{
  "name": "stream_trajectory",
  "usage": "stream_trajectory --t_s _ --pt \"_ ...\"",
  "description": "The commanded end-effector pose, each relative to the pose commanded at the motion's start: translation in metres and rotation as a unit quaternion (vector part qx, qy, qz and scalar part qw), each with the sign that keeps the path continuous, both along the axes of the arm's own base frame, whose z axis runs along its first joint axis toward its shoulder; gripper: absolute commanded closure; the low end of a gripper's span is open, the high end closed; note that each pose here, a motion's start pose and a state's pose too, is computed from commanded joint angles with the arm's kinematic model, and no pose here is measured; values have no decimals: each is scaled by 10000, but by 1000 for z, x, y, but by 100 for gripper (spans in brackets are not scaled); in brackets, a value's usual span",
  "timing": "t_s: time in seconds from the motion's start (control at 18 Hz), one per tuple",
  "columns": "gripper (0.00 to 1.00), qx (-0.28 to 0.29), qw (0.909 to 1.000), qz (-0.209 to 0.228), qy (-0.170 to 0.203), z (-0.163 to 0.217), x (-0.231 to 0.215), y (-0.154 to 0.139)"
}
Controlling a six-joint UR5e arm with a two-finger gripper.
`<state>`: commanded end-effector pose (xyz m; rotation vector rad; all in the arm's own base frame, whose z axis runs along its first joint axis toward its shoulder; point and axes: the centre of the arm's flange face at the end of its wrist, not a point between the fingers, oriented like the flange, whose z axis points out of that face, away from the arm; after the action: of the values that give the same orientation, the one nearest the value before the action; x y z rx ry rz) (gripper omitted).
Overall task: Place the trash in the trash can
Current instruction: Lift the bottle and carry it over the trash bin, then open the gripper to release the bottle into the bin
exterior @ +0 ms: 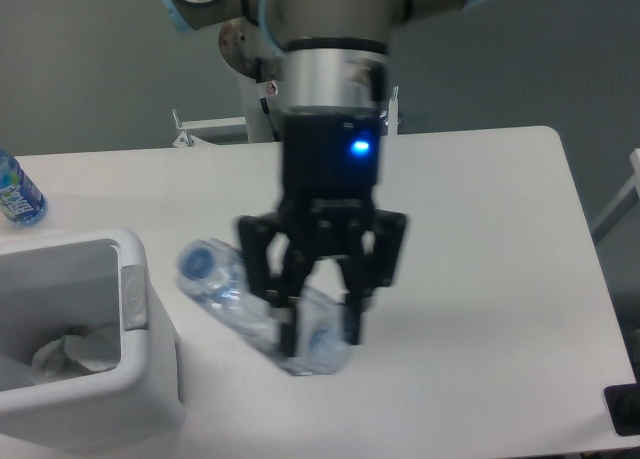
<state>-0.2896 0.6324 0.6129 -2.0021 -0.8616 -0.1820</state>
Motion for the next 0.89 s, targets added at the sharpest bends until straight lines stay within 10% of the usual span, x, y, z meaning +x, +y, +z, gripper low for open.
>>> stream_trajectory --t_s 0.61,0.72,0.89 --pt "42 -343 9865 -1446 685 -63 93 69" --pt "0 -353 9851 -1497 773 -70 94 68" --pt "0 -376 9766 -1772 1157 -63 99 64"
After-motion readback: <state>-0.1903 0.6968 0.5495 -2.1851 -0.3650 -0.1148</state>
